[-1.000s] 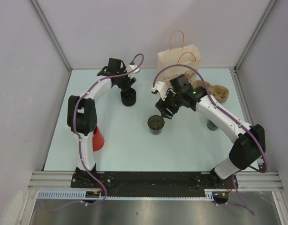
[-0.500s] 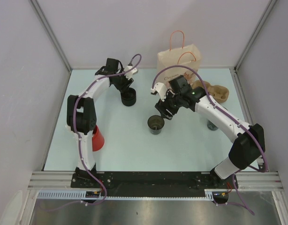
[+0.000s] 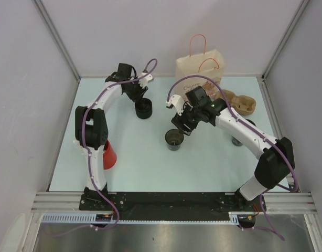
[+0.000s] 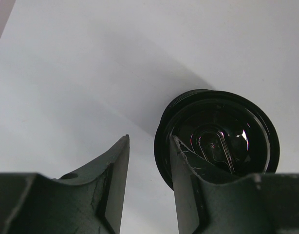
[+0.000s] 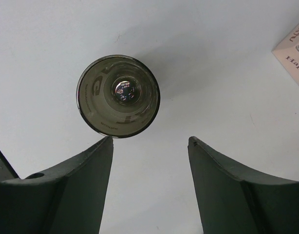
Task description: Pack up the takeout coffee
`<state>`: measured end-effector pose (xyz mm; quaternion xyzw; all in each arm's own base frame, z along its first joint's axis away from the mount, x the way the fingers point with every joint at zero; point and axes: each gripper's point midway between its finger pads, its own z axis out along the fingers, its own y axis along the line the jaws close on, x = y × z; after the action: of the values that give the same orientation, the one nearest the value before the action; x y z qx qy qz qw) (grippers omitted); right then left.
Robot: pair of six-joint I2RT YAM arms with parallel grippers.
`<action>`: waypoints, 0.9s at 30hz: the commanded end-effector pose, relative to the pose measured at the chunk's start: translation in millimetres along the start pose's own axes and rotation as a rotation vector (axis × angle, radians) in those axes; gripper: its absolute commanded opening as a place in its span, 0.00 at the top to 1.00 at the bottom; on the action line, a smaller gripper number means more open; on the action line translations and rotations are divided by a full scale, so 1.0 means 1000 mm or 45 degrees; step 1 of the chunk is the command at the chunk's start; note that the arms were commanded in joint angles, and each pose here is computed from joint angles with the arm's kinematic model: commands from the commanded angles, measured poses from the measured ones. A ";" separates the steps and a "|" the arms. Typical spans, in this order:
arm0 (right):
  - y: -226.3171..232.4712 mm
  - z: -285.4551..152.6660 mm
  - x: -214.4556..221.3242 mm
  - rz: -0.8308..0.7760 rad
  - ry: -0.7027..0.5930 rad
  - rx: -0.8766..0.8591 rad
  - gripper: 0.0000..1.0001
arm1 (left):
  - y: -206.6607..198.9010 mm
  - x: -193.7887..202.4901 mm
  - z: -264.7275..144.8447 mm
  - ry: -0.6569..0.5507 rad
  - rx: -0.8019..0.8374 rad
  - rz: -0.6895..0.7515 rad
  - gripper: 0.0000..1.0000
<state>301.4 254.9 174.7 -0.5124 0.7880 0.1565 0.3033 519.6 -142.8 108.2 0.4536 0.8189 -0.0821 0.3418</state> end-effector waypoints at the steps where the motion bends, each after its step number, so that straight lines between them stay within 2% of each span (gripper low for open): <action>1: -0.004 0.001 -0.006 -0.022 -0.024 0.028 0.33 | 0.007 -0.011 -0.004 -0.034 0.022 0.039 0.56; 6: -0.004 0.001 -0.006 -0.026 -0.024 0.032 0.33 | 0.004 -0.006 0.000 -0.006 0.048 0.036 0.57; 10: -0.003 0.002 -0.006 -0.028 -0.026 0.032 0.34 | 0.005 -0.005 0.000 -0.005 0.045 0.029 0.63; 18: -0.002 0.002 -0.007 -0.029 -0.026 0.029 0.34 | 0.009 -0.010 -0.003 -0.023 0.021 0.015 0.80; 19: -0.003 0.002 -0.007 -0.029 -0.024 0.033 0.34 | 0.009 -0.012 -0.005 -0.030 0.015 0.013 0.86; 21: -0.003 0.002 -0.006 -0.027 -0.024 0.034 0.34 | 0.010 -0.012 -0.005 -0.033 0.010 0.009 0.94; 23: -0.003 0.002 -0.007 -0.028 -0.028 0.031 0.34 | 0.011 -0.016 -0.008 -0.045 0.000 0.003 0.97; 27: -0.002 0.003 -0.007 -0.027 -0.026 0.029 0.34 | 0.014 -0.021 -0.012 -0.061 -0.018 -0.009 0.98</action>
<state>302.6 256.0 174.5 -0.5138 0.7871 0.1500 0.3066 516.1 -140.5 94.9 0.4514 0.8303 -0.0927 0.3134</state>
